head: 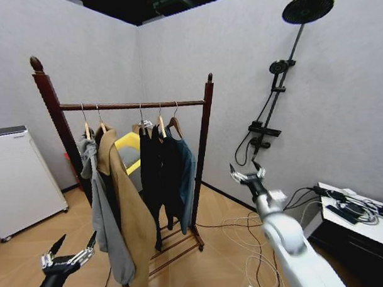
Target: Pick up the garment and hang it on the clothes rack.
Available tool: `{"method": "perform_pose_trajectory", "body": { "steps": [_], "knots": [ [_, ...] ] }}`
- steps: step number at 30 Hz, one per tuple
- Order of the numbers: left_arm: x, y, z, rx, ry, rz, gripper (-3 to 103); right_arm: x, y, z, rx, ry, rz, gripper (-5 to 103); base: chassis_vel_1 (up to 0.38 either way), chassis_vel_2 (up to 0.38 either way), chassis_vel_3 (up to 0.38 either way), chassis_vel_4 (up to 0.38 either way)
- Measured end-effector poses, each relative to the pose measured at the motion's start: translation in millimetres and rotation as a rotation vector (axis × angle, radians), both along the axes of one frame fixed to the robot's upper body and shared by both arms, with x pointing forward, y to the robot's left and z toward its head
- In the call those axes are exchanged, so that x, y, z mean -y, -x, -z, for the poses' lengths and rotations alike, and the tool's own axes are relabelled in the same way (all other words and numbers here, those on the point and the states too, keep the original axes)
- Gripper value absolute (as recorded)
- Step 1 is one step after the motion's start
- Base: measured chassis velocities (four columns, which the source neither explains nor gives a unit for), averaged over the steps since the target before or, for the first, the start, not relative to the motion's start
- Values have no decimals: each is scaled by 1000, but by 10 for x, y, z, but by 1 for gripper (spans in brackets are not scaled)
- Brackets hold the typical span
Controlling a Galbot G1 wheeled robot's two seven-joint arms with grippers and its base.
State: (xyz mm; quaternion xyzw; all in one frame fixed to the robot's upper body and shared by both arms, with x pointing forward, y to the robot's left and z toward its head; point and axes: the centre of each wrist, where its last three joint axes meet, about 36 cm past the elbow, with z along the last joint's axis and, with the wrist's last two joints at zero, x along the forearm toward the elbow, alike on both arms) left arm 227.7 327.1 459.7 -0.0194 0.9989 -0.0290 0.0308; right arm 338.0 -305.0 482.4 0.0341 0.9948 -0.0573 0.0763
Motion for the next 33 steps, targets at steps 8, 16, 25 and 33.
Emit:
{"method": "perform_pose_trajectory", "body": {
  "steps": [8, 16, 25, 33],
  "knots": [
    [0, 0, 0, 0, 0, 0, 100, -227, 736, 546, -106, -68, 37, 100, 0, 0, 0, 0],
    [0, 0, 0, 0, 0, 0, 100, -440, 1165, 476, -141, -84, 28, 100, 0, 0, 0, 0],
    [0, 0, 0, 0, 0, 0, 100, -459, 1165, 422, -132, -67, 32, 100, 0, 0, 0, 0],
    [0, 0, 0, 0, 0, 0, 100, -458, 1149, 422, -130, -67, 32, 100, 0, 0, 0, 0]
  ]
}}
